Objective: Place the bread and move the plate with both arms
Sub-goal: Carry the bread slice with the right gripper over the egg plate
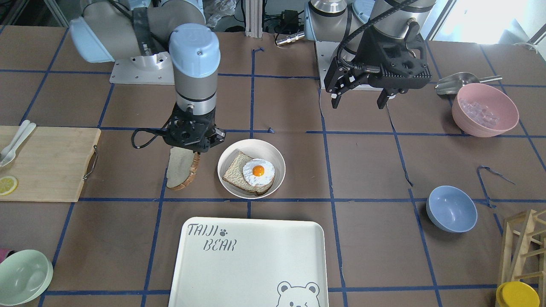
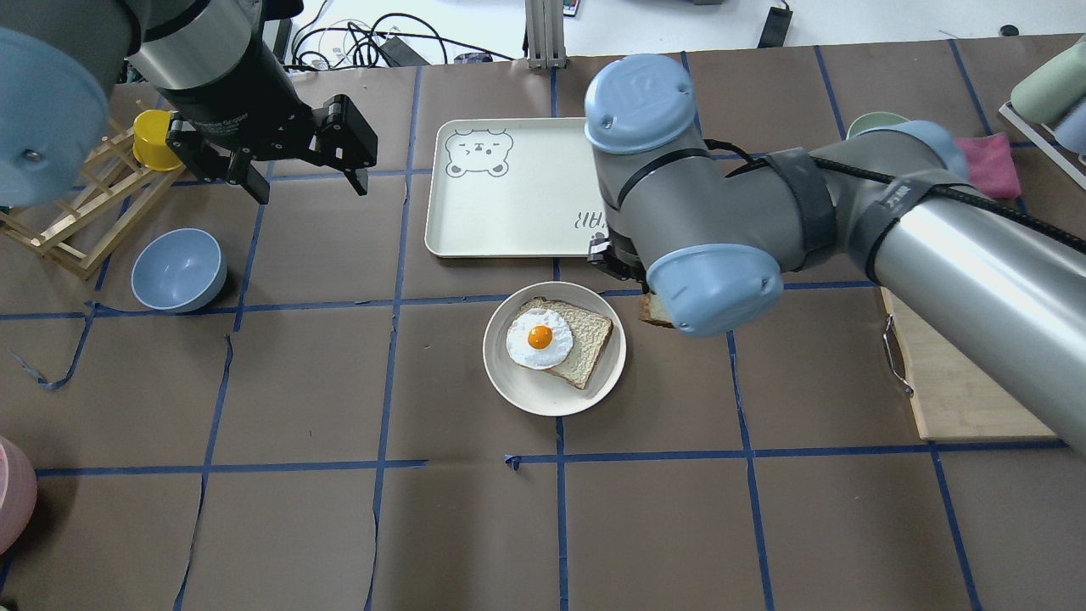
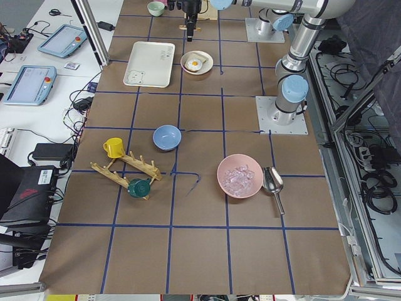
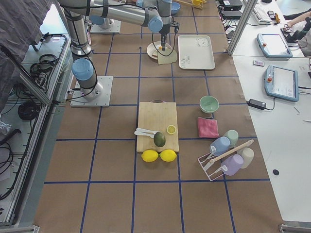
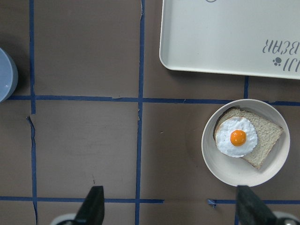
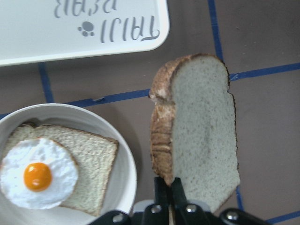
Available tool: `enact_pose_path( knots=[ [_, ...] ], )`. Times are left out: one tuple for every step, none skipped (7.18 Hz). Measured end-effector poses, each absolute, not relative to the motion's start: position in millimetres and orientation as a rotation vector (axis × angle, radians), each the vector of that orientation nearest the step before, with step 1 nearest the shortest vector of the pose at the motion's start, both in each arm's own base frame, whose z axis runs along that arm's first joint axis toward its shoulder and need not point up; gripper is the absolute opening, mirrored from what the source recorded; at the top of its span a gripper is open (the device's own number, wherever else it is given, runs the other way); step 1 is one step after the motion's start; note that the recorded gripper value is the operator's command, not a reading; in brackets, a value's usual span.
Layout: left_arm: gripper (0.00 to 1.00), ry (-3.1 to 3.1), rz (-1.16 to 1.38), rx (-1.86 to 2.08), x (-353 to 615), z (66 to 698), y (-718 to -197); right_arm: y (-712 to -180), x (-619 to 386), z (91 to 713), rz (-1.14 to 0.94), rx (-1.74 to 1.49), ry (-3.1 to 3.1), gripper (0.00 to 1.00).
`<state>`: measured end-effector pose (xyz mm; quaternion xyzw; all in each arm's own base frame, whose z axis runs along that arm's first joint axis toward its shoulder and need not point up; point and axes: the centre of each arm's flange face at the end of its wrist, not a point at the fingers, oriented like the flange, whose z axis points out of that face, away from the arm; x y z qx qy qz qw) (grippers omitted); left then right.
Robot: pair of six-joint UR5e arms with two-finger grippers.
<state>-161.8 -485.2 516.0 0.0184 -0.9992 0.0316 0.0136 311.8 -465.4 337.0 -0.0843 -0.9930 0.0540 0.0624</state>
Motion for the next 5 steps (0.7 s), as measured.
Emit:
enact_pose_path(
  knots=[
    [1.00, -3.112, 0.098, 0.057, -162, 516, -485, -454, 349, 339, 0.237, -0.273, -3.027, 0.00],
    [1.00, -3.112, 0.098, 0.057, -162, 516, -485, -444, 380, 329, 0.278, -0.282, -3.046, 0.00],
    [1.00, -3.112, 0.098, 0.057, -162, 516, -485, -435, 403, 318, 0.302, -0.287, -3.058, 0.00],
    [1.00, -3.112, 0.098, 0.057, -162, 516, -485, -430, 414, 309, 0.304, -0.279, -3.061, 0.00],
    [1.00, -3.112, 0.098, 0.057, -162, 516, -485, -428, 417, 302, 0.299, -0.270, -3.057, 0.00]
  ],
)
